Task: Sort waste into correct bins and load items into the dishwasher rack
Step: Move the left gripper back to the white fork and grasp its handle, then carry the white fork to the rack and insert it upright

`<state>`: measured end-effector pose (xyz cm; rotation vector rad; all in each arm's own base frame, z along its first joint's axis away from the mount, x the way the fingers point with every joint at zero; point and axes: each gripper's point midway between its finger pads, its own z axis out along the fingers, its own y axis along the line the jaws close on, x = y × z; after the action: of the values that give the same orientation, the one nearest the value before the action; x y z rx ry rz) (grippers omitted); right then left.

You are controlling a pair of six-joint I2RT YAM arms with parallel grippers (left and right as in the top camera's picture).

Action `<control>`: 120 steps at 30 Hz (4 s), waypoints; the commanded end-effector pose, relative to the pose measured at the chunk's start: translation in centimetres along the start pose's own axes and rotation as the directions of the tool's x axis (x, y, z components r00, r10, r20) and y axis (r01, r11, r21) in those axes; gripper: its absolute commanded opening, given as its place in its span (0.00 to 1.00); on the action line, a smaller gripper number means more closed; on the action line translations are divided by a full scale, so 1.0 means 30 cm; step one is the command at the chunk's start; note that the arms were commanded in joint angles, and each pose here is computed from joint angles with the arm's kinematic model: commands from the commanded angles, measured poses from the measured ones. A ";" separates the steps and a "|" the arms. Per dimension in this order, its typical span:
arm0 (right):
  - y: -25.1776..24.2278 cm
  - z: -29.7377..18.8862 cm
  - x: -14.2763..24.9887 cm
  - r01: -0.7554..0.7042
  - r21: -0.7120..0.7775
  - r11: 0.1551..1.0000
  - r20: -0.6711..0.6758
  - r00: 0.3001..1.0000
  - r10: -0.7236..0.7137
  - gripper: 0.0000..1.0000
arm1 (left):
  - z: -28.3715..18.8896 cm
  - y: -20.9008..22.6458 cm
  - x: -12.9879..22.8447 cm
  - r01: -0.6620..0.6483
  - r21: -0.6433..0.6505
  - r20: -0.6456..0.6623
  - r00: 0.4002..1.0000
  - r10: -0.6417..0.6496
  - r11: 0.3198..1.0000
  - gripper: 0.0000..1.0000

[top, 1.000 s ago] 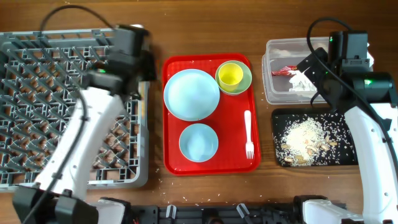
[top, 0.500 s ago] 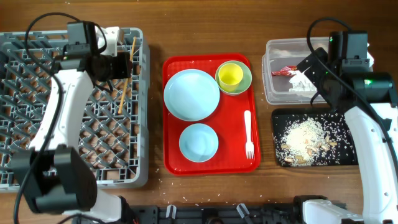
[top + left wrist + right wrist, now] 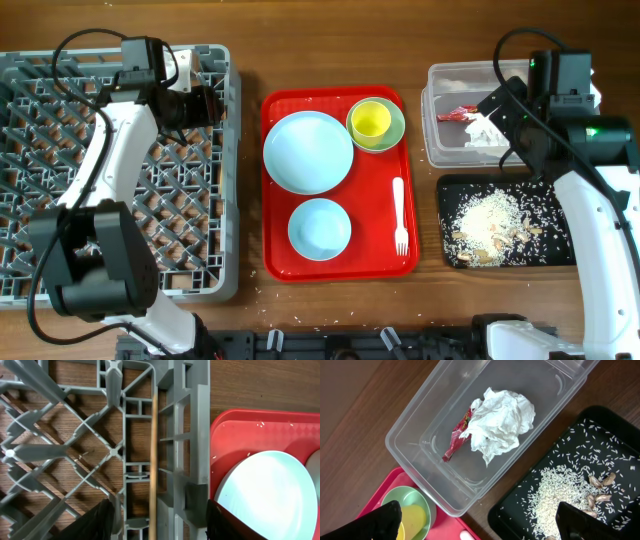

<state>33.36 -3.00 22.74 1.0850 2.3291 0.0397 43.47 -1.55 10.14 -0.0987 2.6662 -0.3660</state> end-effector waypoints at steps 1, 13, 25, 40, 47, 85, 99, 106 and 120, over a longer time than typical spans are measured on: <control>-0.004 -0.027 -0.025 -0.014 -0.004 1.000 0.035 0.999 0.014 1.00 | -0.080 -0.016 -0.051 0.084 0.005 0.071 0.994 -0.085 0.996 0.60; -0.004 -0.027 -0.025 -0.014 -0.004 1.000 0.035 0.999 0.014 1.00 | -0.380 -0.737 0.194 -0.035 0.668 -0.097 0.986 0.134 0.743 0.68; -0.004 -0.027 -0.025 -0.014 -0.004 1.000 0.035 0.999 0.014 1.00 | 0.006 -0.980 0.587 -0.066 -0.089 0.038 0.997 0.070 0.994 0.58; -0.004 -0.027 -0.025 -0.014 -0.004 1.000 0.035 0.999 0.014 1.00 | 0.189 -1.123 0.811 -0.189 -0.097 0.084 0.977 0.197 0.977 0.46; -0.004 -0.027 -0.025 -0.015 -0.004 1.000 0.035 0.999 0.015 1.00 | 0.248 -1.078 0.831 -0.206 -0.167 0.088 0.971 0.223 0.964 0.38; -0.004 -0.027 -0.025 -0.014 -0.004 1.000 0.035 0.999 0.014 1.00 | 0.218 -1.013 0.836 -0.258 -0.268 0.085 0.953 0.289 0.928 0.04; -0.004 -0.027 -0.025 -0.014 -0.004 1.000 0.035 0.999 0.014 1.00 | 0.064 -1.062 0.743 -0.308 -0.204 0.130 0.932 0.338 0.929 0.04; -0.004 -0.027 -0.025 -0.014 -0.004 1.000 0.035 0.999 0.014 1.00 | -0.028 -0.977 0.575 -0.347 -0.244 0.139 0.912 0.387 0.906 0.04; -0.004 -0.027 -0.025 -0.014 -0.004 1.000 0.035 0.999 0.014 1.00 | -0.131 -0.232 0.067 0.049 -0.398 0.131 0.991 0.004 0.916 0.04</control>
<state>33.36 -3.00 22.74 1.0850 2.3291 0.0397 39.22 -10.19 14.64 -0.2985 2.5180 0.2552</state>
